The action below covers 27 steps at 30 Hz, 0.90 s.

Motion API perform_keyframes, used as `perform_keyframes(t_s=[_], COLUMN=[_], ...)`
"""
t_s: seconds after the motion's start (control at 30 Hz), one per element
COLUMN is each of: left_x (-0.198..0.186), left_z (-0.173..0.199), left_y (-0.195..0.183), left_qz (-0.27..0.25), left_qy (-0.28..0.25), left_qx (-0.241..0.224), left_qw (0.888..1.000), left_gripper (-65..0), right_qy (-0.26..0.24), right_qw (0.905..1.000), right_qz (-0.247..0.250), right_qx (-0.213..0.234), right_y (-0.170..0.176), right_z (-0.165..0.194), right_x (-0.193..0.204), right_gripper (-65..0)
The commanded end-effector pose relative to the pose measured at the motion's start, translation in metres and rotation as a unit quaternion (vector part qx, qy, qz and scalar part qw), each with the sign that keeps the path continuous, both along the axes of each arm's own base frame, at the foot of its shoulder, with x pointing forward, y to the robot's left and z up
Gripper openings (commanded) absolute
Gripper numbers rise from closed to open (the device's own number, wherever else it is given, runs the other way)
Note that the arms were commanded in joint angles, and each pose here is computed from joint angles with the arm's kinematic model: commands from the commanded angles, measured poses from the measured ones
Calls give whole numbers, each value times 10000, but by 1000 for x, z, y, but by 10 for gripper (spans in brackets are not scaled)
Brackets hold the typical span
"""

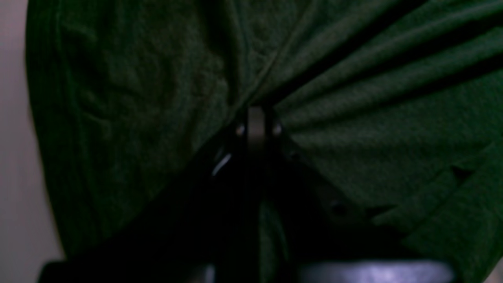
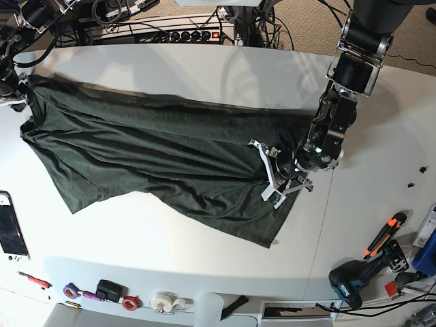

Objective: Layout the t-shirt on the table in an organized manner, then fold the t-shirt properly
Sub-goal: 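Drag the shirt's side with the right gripper away from the left gripper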

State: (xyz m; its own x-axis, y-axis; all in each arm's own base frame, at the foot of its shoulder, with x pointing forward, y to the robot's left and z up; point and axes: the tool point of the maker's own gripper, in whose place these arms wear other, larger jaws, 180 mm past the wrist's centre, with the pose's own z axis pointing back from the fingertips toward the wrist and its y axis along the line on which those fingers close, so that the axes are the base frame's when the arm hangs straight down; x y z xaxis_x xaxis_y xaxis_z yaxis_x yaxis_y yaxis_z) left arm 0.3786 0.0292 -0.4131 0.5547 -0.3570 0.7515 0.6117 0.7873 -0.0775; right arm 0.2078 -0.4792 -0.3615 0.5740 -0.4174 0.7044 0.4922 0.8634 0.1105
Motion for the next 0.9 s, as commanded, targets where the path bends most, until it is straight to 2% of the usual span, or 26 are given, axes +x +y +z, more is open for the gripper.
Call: perform_keyframes(t_s=[0.0,0.1,0.17,0.27,0.37,0.57,0.73,0.87], left_x=[-16,-16,-16,-16,-16,-15,-16,-17], left_z=[-24,-24,-24,-24,-24,-23,-21,-22], left_y=[16,16,16,16,16,13,1,1], left_qz=[-42,-43,-43,-41,-27,-38,-87,-87], left_qy=[470,468,467,472,471,464,460,472], left_qx=[560,560,555,561,564,528,425,430], left_qw=[9973,9973,9974,9973,9973,9975,9980,9979], left_gripper=[-650,-650,-650,-650,-650,-650,-650,-650], right_qy=[-183,-188,-582,-1483,-1801,-1735,-1724,-1434], right_qw=[9995,9994,9982,9848,9767,9790,9779,9840], right_qz=[-48,-141,1,873,968,840,962,1022], right_qx=[-265,-271,-131,247,648,667,684,261], right_y=[-14,-17,-10,22,37,50,60,55], right_z=[21,22,30,54,58,35,31,26], right_x=[6,5,15,39,45,48,55,60], right_gripper=[-650,-650,-650,-650,-650,-650,-650,-650])
